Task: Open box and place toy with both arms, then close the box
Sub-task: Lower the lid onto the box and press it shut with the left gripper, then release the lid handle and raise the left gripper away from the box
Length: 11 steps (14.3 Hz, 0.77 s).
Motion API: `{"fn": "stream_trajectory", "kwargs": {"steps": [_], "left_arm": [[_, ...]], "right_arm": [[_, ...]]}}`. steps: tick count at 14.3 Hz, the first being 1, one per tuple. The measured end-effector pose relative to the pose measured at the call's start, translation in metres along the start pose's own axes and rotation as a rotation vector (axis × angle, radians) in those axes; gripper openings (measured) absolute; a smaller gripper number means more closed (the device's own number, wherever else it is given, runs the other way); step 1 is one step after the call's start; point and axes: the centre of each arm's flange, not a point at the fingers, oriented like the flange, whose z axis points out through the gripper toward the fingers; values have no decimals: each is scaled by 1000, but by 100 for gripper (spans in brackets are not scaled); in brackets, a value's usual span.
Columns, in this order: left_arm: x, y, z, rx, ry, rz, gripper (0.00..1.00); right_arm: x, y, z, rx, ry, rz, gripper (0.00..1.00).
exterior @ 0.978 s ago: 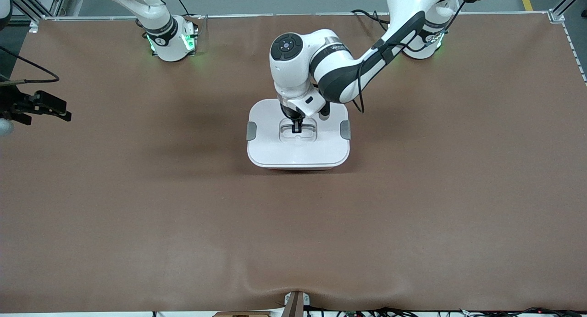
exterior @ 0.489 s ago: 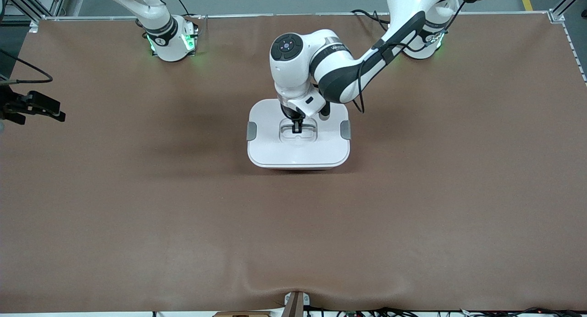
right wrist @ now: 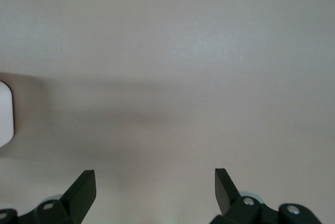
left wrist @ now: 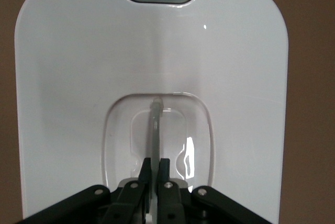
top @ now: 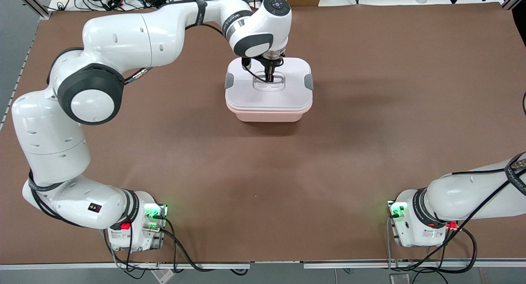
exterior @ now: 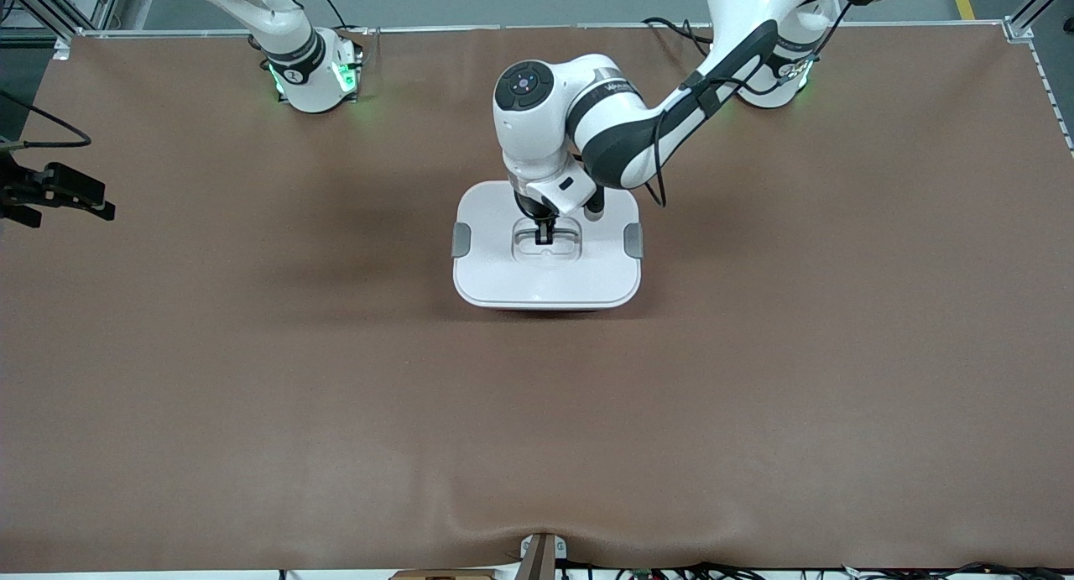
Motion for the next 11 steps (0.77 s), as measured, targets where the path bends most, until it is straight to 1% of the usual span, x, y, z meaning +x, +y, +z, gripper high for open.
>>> {"fn": "stream_trajectory", "kwargs": {"steps": [3,4,6,7,8,9,11], "left_arm": [[1,1,0,0,-1,-2,7],[3,3,1,-3,4,-2,13],[7,8,-1,-13,6,14,31],[11,14,-6,-21,2,35,43],[17,22,-15,-35,-4,53,52],[26,33,-27,-52,-9,69,63],[52,57,-52,-80,3,129,81]], "right_arm": [[0,0,-1,0,2,-11,100],[0,0,-1,0,2,-13,100],[0,0,-1,0,2,-14,100],[0,0,-1,0,2,-14,100],[0,0,-1,0,2,-14,100],[0,0,-1,0,2,-14,100],[0,1,-1,0,2,-13,100]]}}
